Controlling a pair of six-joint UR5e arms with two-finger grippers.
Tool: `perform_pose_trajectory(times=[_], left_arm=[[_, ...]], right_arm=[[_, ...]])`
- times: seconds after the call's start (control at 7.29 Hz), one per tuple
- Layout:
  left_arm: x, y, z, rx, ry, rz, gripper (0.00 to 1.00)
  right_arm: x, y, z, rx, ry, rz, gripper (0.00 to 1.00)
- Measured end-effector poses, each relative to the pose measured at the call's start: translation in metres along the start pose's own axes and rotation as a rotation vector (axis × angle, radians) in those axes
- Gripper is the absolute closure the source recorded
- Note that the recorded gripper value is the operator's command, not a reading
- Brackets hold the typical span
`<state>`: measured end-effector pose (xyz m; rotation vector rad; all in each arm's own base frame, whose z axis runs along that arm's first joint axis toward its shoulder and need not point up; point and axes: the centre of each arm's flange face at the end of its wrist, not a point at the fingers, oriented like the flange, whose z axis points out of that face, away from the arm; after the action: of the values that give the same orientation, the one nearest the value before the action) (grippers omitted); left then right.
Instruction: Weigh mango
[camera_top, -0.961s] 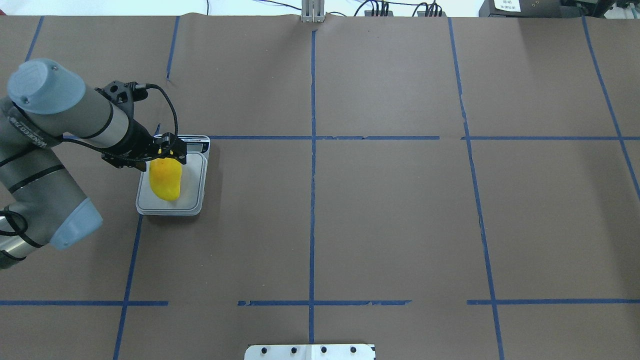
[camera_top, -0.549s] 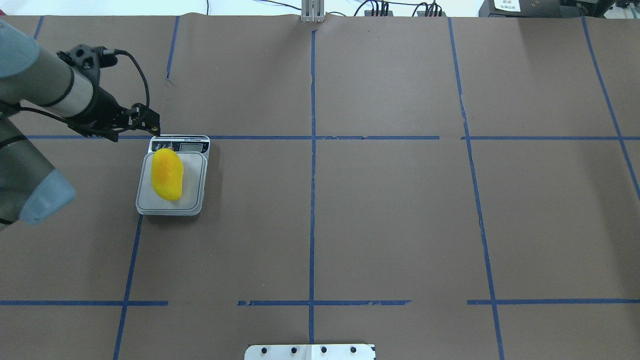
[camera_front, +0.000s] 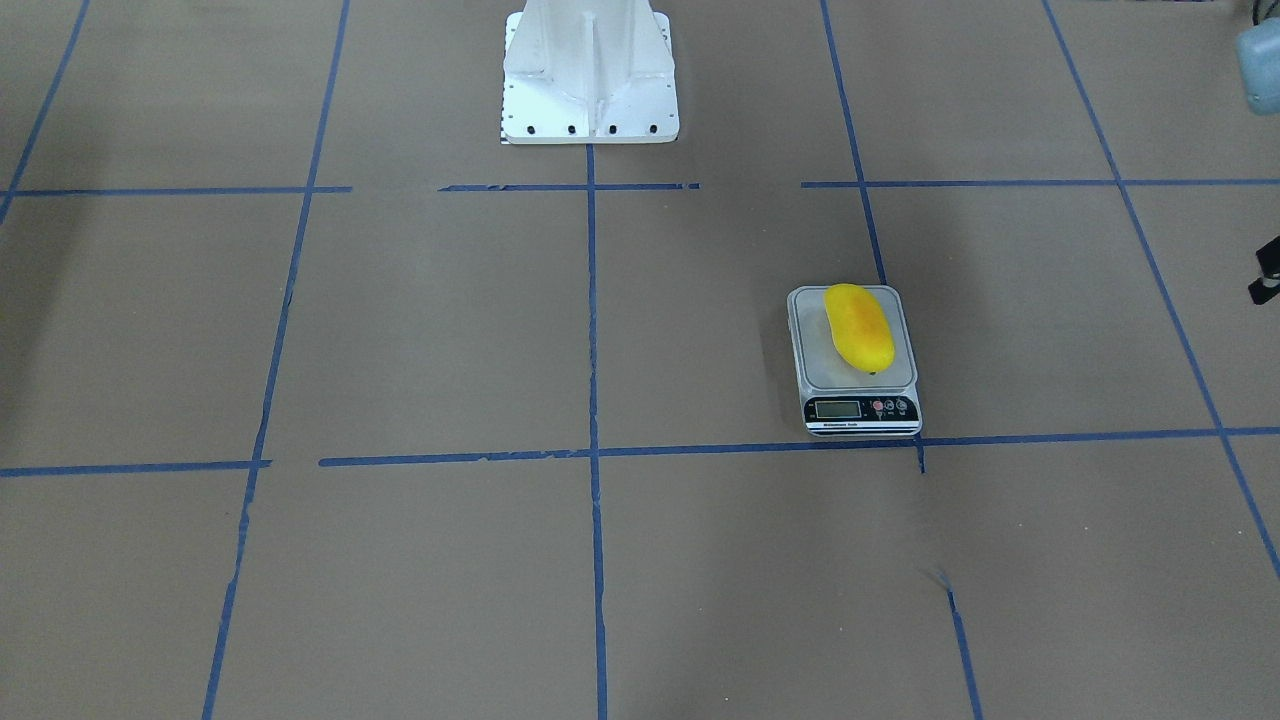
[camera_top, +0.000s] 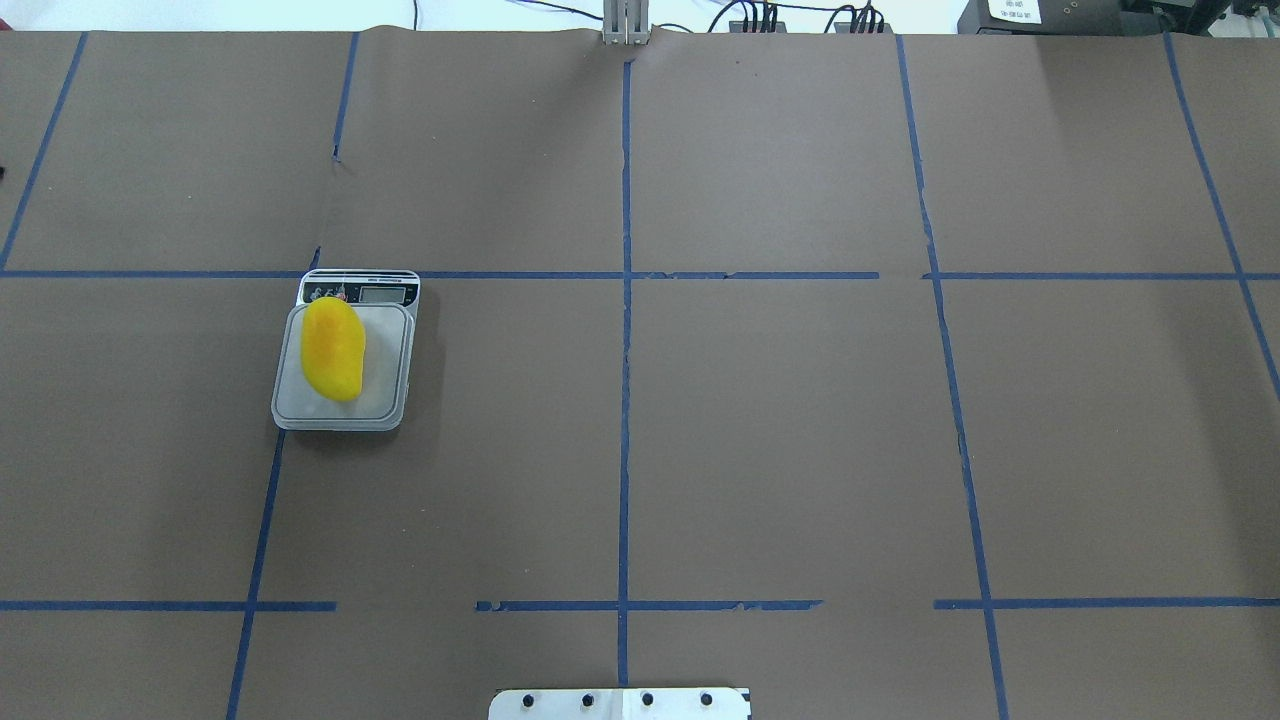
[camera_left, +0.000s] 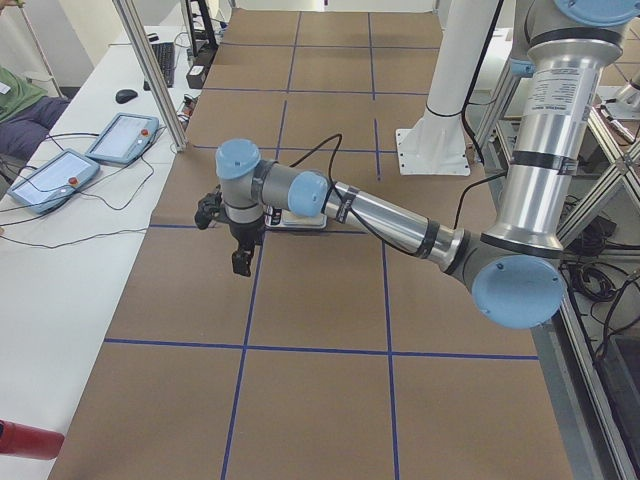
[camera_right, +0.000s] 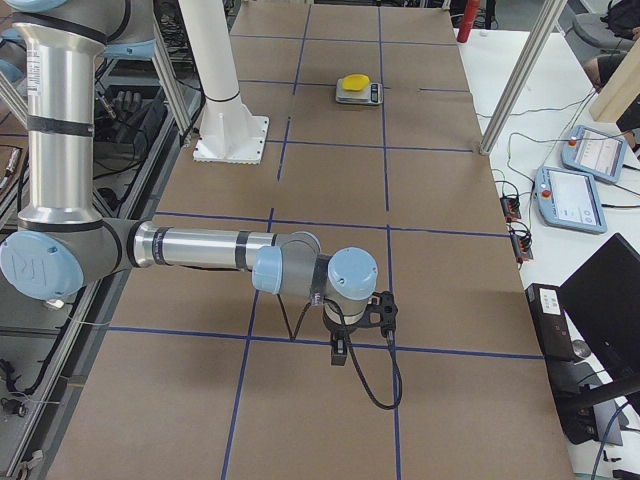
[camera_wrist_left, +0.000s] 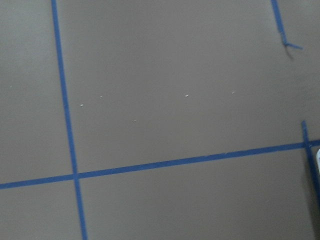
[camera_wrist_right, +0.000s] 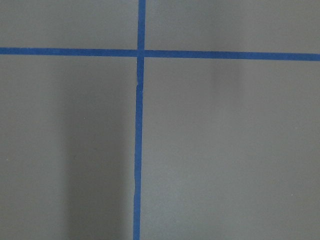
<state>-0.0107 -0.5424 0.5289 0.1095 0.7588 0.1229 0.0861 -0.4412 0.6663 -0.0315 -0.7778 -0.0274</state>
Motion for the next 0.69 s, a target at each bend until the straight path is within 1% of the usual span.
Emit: perform_pose_trajectory(times=[0.14,0.27,0.69], left_arm=[[-0.041,0.017,0.016,-0.036,0.026,-0.021,0.0],[-0.064,0.027,0.029,-0.064,0.039,-0.044,0.0],[-0.082,0.037,0.043,-0.093,0.046,-0.072,0.0]], right_arm=[[0.0,0.0,0.0,0.0,0.0,0.0,0.0],[0.0,0.0,0.0,0.0,0.0,0.0,0.0],[0.0,0.0,0.0,0.0,0.0,0.0,0.0]])
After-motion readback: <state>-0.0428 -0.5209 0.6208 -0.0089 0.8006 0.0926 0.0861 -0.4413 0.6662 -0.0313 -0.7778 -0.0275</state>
